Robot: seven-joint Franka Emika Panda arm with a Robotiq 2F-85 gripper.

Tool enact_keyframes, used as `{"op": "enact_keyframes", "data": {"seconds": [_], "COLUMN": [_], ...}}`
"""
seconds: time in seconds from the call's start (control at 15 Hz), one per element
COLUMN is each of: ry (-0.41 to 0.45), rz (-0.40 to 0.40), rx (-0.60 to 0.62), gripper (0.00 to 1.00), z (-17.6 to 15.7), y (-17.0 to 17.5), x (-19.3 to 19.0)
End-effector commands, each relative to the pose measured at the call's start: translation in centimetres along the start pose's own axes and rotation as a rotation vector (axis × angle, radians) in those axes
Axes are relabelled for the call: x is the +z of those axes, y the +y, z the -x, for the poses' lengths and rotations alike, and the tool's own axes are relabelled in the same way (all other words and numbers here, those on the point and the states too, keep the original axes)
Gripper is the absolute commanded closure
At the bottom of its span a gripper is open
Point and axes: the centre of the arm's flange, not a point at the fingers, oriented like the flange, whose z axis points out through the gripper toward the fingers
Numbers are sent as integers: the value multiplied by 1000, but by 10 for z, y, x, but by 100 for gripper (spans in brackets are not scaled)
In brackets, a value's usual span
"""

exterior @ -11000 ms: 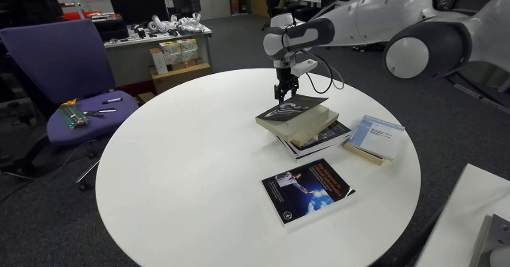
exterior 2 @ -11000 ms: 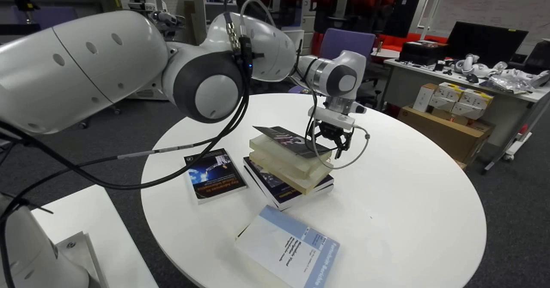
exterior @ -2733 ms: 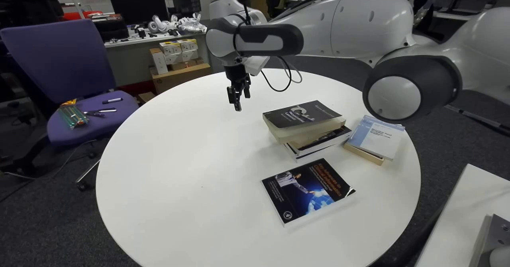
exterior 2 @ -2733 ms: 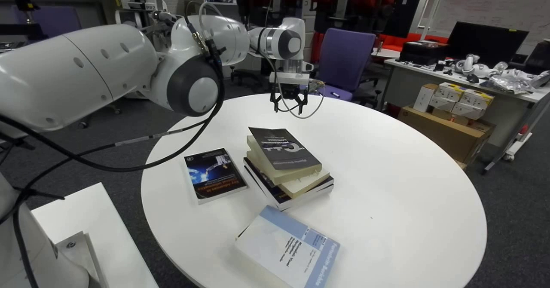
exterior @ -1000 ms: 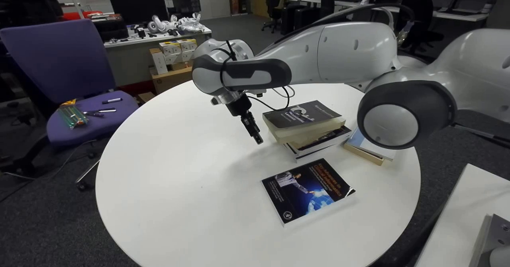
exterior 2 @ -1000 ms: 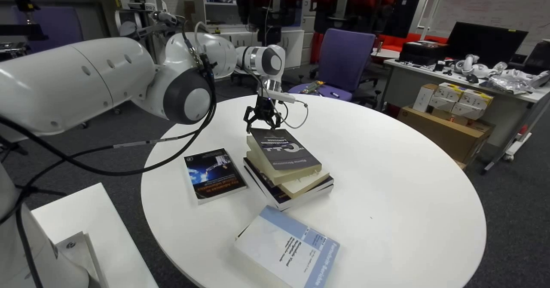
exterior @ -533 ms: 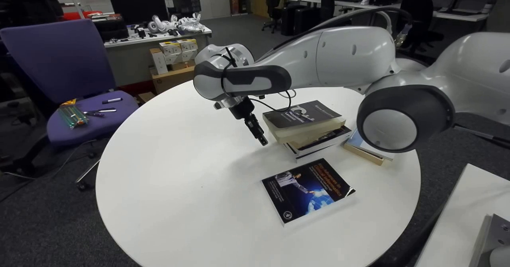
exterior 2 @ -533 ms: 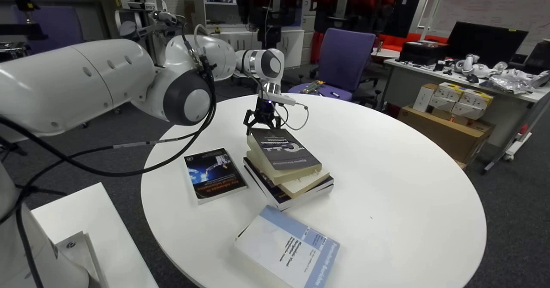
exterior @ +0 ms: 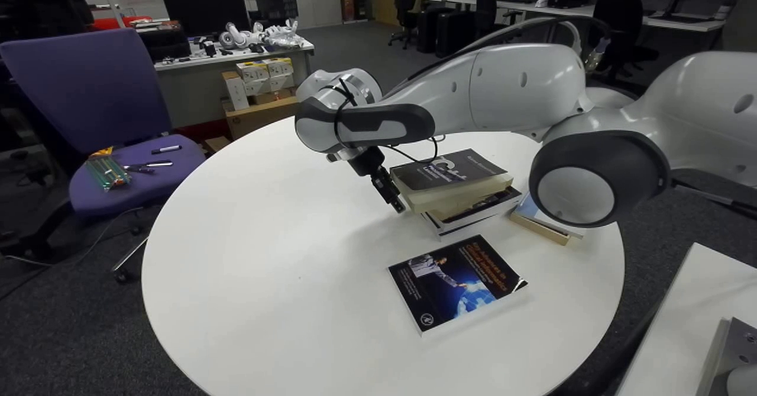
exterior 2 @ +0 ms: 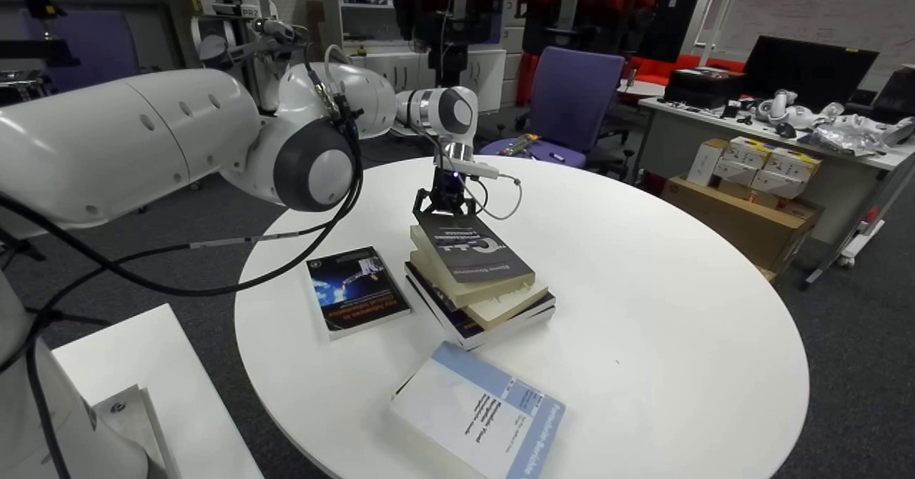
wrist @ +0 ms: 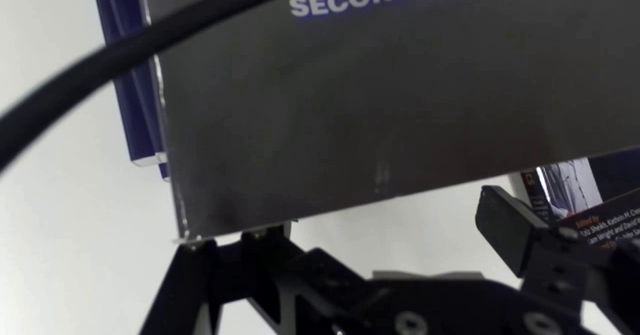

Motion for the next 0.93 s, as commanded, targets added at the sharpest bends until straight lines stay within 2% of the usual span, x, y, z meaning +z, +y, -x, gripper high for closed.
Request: {"op": "enact_keyframes", "data": {"seconds": [0.0,0.13,0.53,0.67,0.73,0.87], "ry": [3,20,131,219,147,151], "rz": [30,73,234,232,218,218], "rx": [18,-84,-363,-342,-316,-317], "gripper": [0,0,0,0,0,0], "z": [45,42,30,24,-26,-28], "y": [-51,-56,-27,-22,26,26], "x": [21,25,31,34,-2,1]}}
